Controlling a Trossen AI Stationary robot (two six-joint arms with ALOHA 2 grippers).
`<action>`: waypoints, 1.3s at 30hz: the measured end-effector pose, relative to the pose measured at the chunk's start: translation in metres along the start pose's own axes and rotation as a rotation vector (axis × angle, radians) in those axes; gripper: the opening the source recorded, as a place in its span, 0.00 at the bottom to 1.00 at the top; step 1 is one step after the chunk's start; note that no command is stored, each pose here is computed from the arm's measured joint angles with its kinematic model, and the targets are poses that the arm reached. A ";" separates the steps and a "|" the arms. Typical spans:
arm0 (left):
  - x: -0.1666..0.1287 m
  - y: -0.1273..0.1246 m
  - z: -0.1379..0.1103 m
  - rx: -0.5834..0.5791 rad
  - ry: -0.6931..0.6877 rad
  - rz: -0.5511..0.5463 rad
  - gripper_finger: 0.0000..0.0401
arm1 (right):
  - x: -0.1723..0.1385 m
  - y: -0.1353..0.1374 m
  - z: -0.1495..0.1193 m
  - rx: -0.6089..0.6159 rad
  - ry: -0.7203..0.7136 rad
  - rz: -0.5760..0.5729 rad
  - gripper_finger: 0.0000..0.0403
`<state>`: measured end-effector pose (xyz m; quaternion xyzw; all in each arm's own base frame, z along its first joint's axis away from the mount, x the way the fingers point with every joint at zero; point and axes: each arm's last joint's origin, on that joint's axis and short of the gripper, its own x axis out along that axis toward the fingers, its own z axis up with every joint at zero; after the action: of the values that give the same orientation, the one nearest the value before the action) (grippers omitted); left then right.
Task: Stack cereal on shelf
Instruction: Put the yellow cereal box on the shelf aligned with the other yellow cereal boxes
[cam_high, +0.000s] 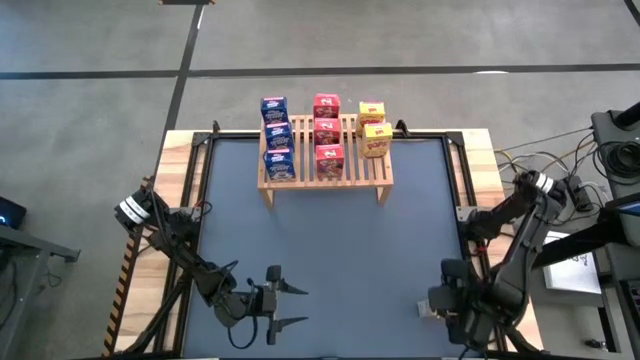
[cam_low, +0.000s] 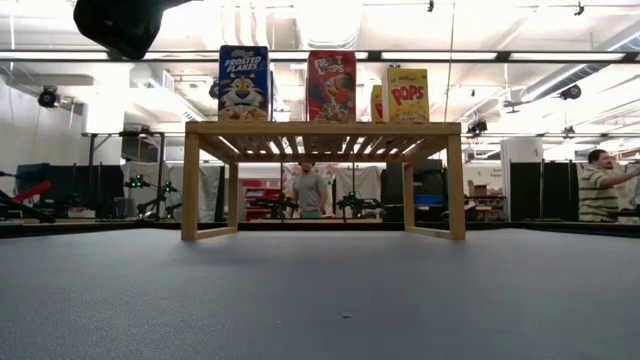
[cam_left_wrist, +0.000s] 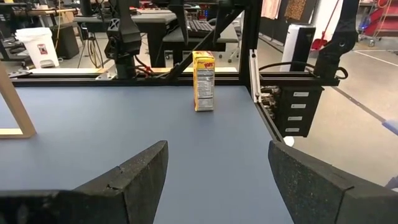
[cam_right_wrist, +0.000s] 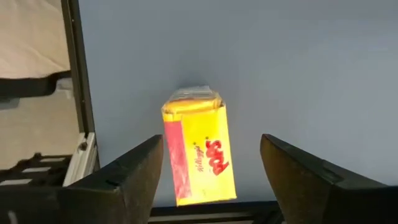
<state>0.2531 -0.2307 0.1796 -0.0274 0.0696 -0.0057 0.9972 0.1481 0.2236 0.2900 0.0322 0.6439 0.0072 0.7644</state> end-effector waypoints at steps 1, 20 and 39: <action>0.000 0.000 0.000 0.000 0.000 0.000 0.65 | 0.001 0.002 -0.002 -0.001 -0.008 -0.008 0.65; 0.002 -0.001 -0.005 -0.010 0.010 -0.003 0.65 | 0.045 0.029 -0.004 -0.058 0.038 -0.137 0.86; 0.004 -0.002 -0.010 -0.017 0.010 -0.004 0.65 | 0.046 0.023 -0.006 -0.118 0.076 -0.135 0.46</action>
<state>0.2553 -0.2332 0.1695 -0.0360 0.0747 -0.0074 0.9965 0.1503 0.2489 0.2452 -0.0564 0.6715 -0.0052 0.7388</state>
